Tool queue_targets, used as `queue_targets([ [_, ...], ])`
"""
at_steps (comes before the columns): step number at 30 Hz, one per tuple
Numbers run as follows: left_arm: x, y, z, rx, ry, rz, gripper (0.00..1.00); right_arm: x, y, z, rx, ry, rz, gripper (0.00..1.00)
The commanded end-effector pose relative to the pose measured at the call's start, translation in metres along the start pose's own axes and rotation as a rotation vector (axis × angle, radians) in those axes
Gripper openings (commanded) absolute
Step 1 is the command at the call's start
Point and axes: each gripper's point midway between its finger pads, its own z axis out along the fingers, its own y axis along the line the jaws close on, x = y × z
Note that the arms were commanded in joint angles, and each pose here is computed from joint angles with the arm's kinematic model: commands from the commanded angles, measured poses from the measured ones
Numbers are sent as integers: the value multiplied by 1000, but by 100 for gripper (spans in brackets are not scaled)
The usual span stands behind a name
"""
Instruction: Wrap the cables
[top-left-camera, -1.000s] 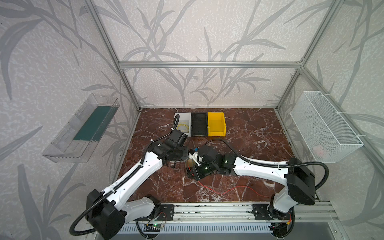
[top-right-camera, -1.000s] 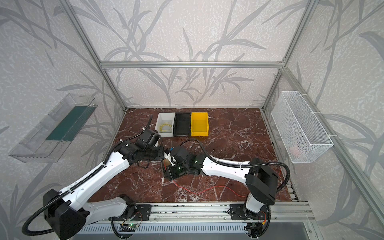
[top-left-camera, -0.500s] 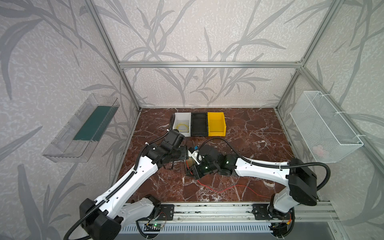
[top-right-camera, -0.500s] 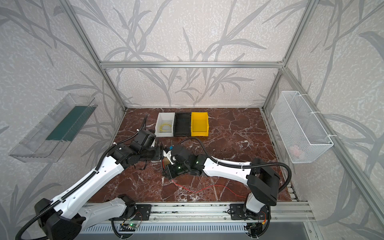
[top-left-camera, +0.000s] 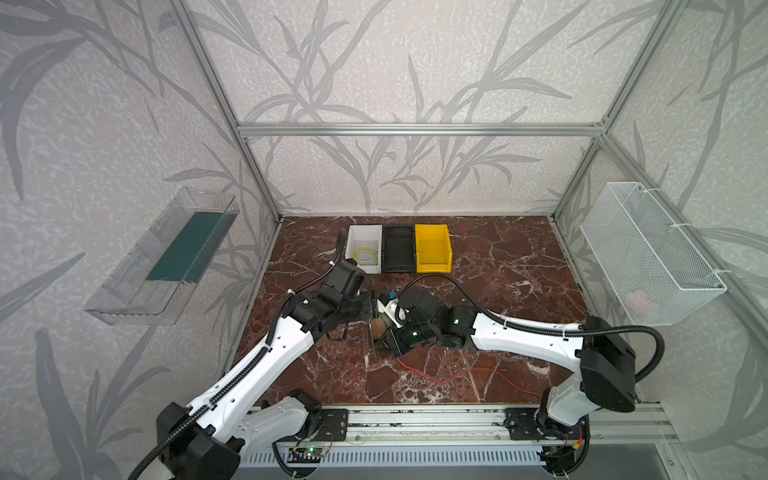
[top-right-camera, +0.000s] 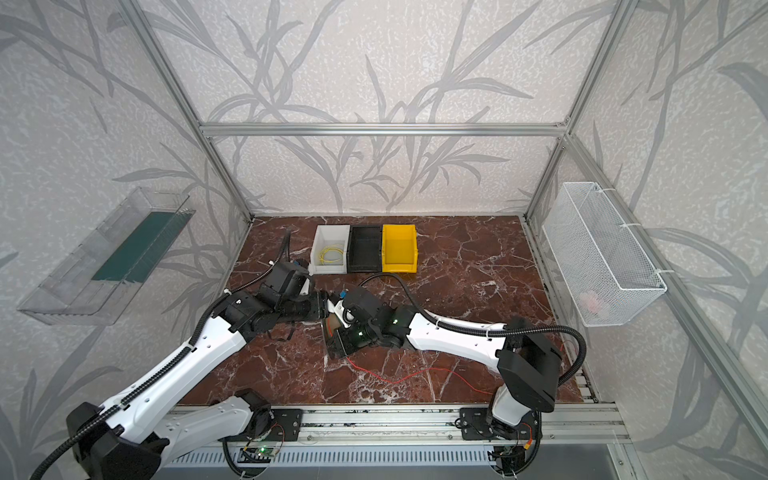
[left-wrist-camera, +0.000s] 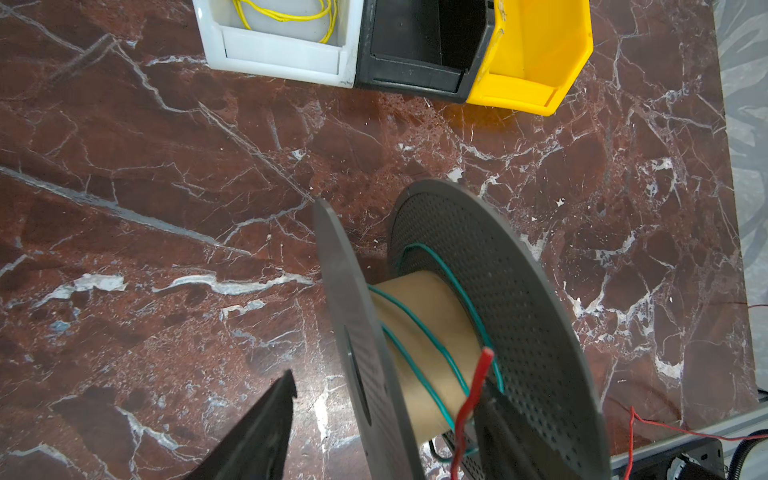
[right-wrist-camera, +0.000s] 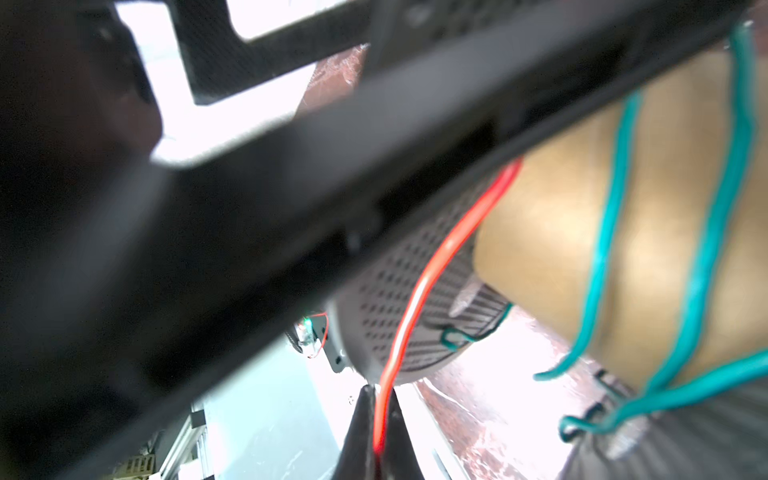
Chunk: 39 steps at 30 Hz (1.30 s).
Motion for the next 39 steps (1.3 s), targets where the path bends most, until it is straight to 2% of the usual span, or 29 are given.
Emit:
queue_targets([
  [1, -2, 1, 9, -6, -13, -8, 68, -11, 17, -8, -40, -16, -77, 0],
  [6, 0, 4, 19, -20, -9, -7, 63, -15, 23, -4, -64, -5, -94, 0],
  [10, 4, 8, 25, -34, -3, -7, 63, -18, 28, 0, -83, 6, -98, 0],
  [14, 6, 14, 25, -58, -6, -6, 54, -19, 28, 4, -82, 11, -95, 0],
  [18, 6, 15, 23, -63, -6, 0, 43, -19, 26, 9, -80, 19, -82, 0],
  [25, 7, 18, 24, -85, 4, 16, 12, -27, 32, 12, -110, -8, -62, 0],
  [31, 10, 20, 23, -89, 11, 29, 0, -28, 30, 22, -126, 0, -37, 1],
  [33, 11, 19, 23, -82, 13, 31, 0, -28, 31, 23, -135, 1, -33, 6],
  [34, 11, 19, 22, -78, 12, 33, 0, -28, 31, 24, -139, 4, -31, 13],
  [37, 11, 17, 20, -66, 10, 39, 0, -24, 37, 19, -164, 13, -50, 47],
  [39, 10, 14, 17, -46, 5, 45, 0, -22, 40, 5, -171, 3, -90, 61],
])
